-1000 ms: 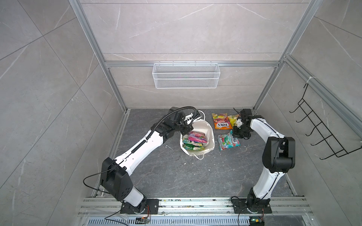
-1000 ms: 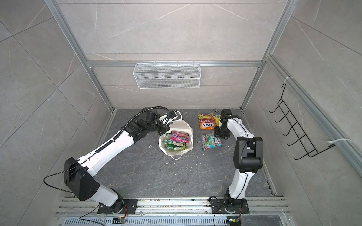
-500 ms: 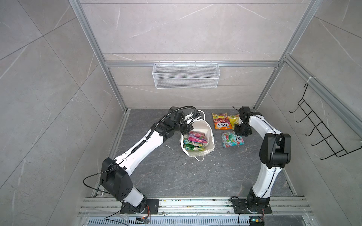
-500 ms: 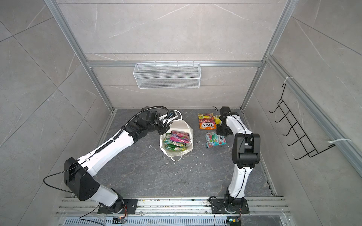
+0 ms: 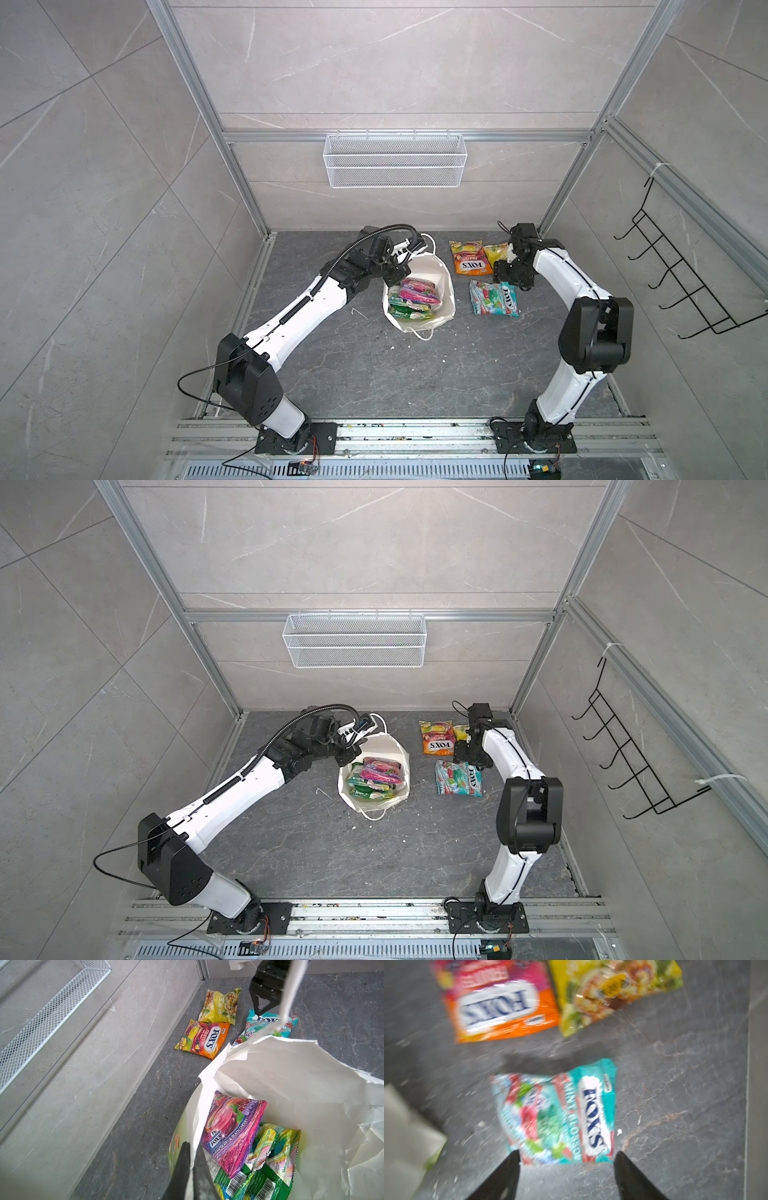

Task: Take the snacks out of the paper bag
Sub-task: Place the snack at the middle-right of the table, then move the snack to the top-right of the table.

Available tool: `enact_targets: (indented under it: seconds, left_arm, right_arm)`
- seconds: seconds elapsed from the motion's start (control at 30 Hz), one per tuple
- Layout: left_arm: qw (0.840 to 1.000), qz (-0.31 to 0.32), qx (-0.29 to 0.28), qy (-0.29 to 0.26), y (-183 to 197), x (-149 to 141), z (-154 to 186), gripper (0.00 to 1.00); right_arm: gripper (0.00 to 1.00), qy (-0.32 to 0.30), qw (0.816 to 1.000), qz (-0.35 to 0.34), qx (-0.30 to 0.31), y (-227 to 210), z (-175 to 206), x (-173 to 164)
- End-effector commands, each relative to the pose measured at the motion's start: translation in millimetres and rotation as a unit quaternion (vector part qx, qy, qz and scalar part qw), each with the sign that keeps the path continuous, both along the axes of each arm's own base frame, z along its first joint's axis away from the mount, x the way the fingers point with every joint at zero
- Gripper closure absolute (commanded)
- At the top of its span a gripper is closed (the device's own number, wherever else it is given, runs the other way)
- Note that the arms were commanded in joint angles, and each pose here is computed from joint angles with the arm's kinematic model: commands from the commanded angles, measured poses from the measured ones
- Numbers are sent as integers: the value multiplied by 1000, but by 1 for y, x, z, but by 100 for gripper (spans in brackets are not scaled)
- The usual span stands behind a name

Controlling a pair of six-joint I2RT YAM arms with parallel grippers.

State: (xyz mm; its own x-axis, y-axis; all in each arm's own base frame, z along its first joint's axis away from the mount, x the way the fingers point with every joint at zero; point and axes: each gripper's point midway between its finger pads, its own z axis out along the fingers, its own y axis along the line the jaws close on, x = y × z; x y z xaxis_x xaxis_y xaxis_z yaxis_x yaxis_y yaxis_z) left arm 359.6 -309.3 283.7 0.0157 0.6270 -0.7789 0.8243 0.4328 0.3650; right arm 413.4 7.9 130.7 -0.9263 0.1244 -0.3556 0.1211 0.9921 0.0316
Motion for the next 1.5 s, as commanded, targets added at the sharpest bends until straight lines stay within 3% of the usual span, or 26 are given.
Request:
enact_targets:
  seconds: [0.0,0.03,0.2,0.37,0.77,1.07,1.27,1.47]
  left_arm:
    - [999,-10,-33,-20,-10,2,23,100]
    - [999,-10,-34,-20,-10,2,24,100]
    - [999,-12,-34,-18,-11,3,22,100]
    - [999,-12,-33,-17,-12,4,21,100]
    - [999,-10,-35,-15,-11,3,22,100]
    - [999,-8,-34,-14,-9,2,22,100]
    - [999,-9,-34,-15,-9,1,24,100]
    - [999,-9,-34,-17,-8,0,24,100]
  right_arm:
    - [22,-29,999,17,22,31,9,-8]
    - [18,-23,1000,16,7,32,4,-11]
    - [16,31,999,-5,-42,24,-36,-23]
    - [11,43,998,-17,-34,28,-60,-21]
    - [19,75,996,-26,-35,32,-103,-11]
    - [24,84,991,-24,-101,5,-104,-9]
    - [26,81,991,-20,-108,-15,-97,-3]
    - [28,86,987,22,-135,-29,-101,7]
